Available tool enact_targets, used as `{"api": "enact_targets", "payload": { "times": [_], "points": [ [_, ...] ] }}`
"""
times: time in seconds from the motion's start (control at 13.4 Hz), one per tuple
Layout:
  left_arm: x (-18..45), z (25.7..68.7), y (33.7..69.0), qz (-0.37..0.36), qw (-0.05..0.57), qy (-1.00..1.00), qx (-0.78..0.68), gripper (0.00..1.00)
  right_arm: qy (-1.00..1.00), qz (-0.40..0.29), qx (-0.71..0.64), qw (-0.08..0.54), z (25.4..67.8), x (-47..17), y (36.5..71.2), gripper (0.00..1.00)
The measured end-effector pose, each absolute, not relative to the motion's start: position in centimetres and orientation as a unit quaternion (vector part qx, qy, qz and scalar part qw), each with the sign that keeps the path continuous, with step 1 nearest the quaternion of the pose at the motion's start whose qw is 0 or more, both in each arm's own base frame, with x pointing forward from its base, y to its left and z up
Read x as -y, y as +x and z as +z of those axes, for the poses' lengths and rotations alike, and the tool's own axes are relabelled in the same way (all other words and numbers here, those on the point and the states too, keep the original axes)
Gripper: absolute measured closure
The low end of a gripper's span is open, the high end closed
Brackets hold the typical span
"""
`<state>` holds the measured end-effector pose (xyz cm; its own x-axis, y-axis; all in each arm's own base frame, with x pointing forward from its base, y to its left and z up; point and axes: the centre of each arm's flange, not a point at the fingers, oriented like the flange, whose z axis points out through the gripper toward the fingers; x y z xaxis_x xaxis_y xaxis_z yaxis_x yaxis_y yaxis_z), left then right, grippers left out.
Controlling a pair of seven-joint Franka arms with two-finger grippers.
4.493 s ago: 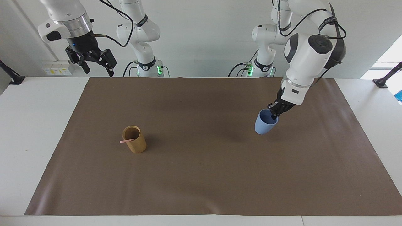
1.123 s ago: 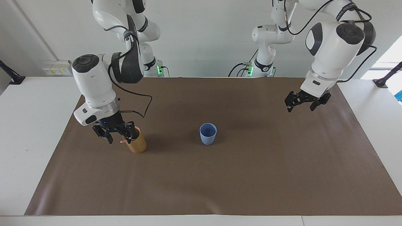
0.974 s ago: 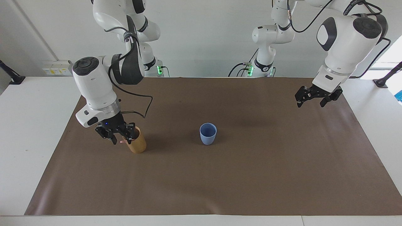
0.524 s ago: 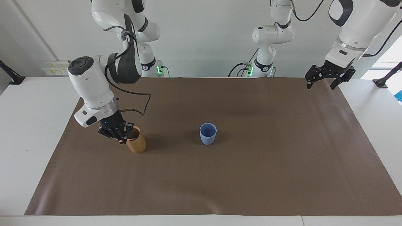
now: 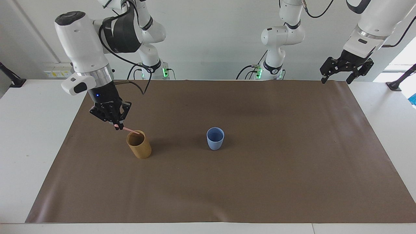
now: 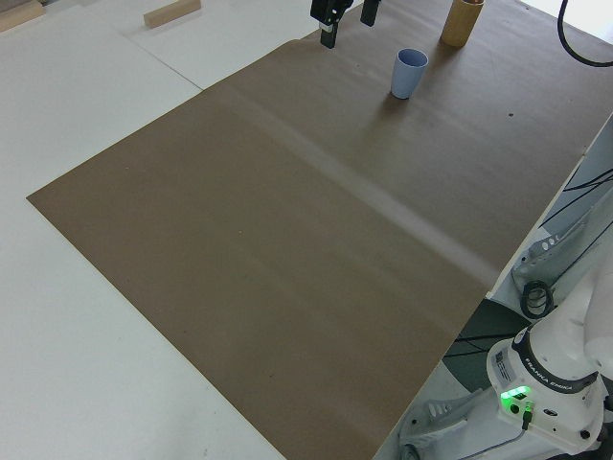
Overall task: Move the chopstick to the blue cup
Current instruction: 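Lift the pink stick with the right gripper over the blue cup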
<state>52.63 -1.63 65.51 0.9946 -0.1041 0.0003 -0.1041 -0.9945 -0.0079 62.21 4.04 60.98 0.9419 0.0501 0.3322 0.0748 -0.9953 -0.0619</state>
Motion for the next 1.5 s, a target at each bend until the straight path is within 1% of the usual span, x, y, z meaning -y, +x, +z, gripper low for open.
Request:
{"api": "enact_targets", "payload": {
  "times": [0.07,0.22,0.37,0.52,0.82,1.12,1.27,1.5],
  "points": [
    [2.1,65.4,52.4,0.01,0.003,-0.998,-0.056,0.0,-0.983,-0.176,0.037,0.039,62.5,-4.5,61.4,0.92],
    [4.1,65.0,51.7,0.032,0.004,-0.997,-0.075,0.0,-0.98,-0.187,0.056,0.043,63.7,-6.8,60.6,0.92],
    [5.1,65.0,51.6,0.035,0.005,-0.996,-0.083,0.0,-0.972,-0.215,0.084,0.053,63.8,-11.1,60.6,0.92],
    [4.1,65.0,51.6,0.036,0.004,-0.997,-0.074,0.0,-0.958,-0.255,0.112,0.067,63.7,-16.1,60.5,0.92],
    [2.1,65.0,51.7,0.037,0.002,-0.998,-0.056,0.0,-0.934,-0.299,0.17,0.092,60.9,-25.4,60.0,0.92],
    [2.1,64.9,51.7,0.038,0.002,-0.998,-0.056,0.0,-0.917,-0.315,0.216,0.112,57.8,-32.1,57.2,0.92],
    [2.1,64.9,51.7,0.038,0.002,-0.998,-0.056,0.0,-0.916,-0.308,0.233,0.112,56.0,-33.9,55.9,0.92],
    [2.1,64.9,51.7,0.038,0.002,-0.998,-0.056,0.0,-0.919,-0.294,0.242,0.099,53.2,-33.8,55.4,0.92]
  ]
}}
